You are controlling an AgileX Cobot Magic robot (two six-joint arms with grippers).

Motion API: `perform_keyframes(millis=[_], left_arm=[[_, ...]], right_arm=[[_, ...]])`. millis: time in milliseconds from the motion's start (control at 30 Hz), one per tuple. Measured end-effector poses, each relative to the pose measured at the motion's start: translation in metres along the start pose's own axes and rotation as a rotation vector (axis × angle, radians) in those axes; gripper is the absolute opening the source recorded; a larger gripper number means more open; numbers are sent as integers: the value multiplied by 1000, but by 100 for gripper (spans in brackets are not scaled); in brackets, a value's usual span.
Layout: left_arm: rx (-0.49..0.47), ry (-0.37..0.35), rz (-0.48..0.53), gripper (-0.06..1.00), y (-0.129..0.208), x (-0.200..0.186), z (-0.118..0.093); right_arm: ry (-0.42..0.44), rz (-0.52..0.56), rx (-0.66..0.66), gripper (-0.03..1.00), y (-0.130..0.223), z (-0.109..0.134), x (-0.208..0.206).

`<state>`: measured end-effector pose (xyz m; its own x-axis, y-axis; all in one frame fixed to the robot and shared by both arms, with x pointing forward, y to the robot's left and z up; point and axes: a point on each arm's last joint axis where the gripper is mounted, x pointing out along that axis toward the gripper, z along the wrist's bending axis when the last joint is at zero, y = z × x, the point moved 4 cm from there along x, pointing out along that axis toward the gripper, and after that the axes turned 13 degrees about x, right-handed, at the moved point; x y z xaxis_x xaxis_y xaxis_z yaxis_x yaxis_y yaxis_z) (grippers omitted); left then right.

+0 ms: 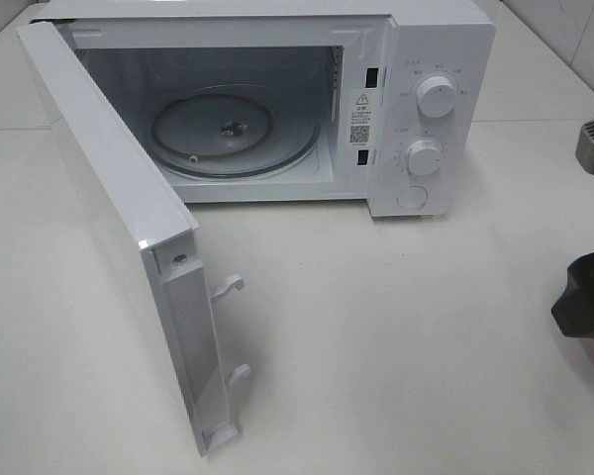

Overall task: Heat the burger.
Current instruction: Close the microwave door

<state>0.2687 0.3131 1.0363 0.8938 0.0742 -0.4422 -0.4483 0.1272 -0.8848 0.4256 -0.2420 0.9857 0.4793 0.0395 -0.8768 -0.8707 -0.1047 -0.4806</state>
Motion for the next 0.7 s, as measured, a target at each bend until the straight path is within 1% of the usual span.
perform_keyframes(millis=[33, 100, 133, 167, 300, 467, 500, 600, 633, 667, 700], left_arm=[[0, 0, 0, 99, 0, 0, 0], [0, 0, 0, 99, 0, 0, 0], [0, 0, 0, 99, 0, 0, 0], [0, 0, 0, 99, 0, 0, 0], [0, 0, 0, 99, 0, 0, 0], [0, 0, 0, 99, 0, 0, 0], [0, 0, 0, 99, 0, 0, 0], [0, 0, 0, 99, 0, 0, 0], [0, 0, 0, 99, 0, 0, 0], [0, 0, 0, 99, 0, 0, 0], [0, 0, 0, 99, 0, 0, 0]], right_arm=[[0, 0, 0, 80, 0, 0, 0], [-50, 5, 3, 80, 8, 3, -14], [-50, 5, 3, 80, 8, 3, -14], [-69, -8, 4, 80, 12, 2, -24], [-80, -30, 8, 80, 20, -1, -38], [-89, -63, 27, 80, 40, -10, -65], [-89, -63, 27, 80, 40, -10, -65], [-105, -101, 45, 79, 50, -14, -79], [-114, -138, 53, 79, 57, -17, -88], [-114, -138, 53, 79, 57, -17, -88], [-125, -182, 62, 78, 65, -21, -98]])
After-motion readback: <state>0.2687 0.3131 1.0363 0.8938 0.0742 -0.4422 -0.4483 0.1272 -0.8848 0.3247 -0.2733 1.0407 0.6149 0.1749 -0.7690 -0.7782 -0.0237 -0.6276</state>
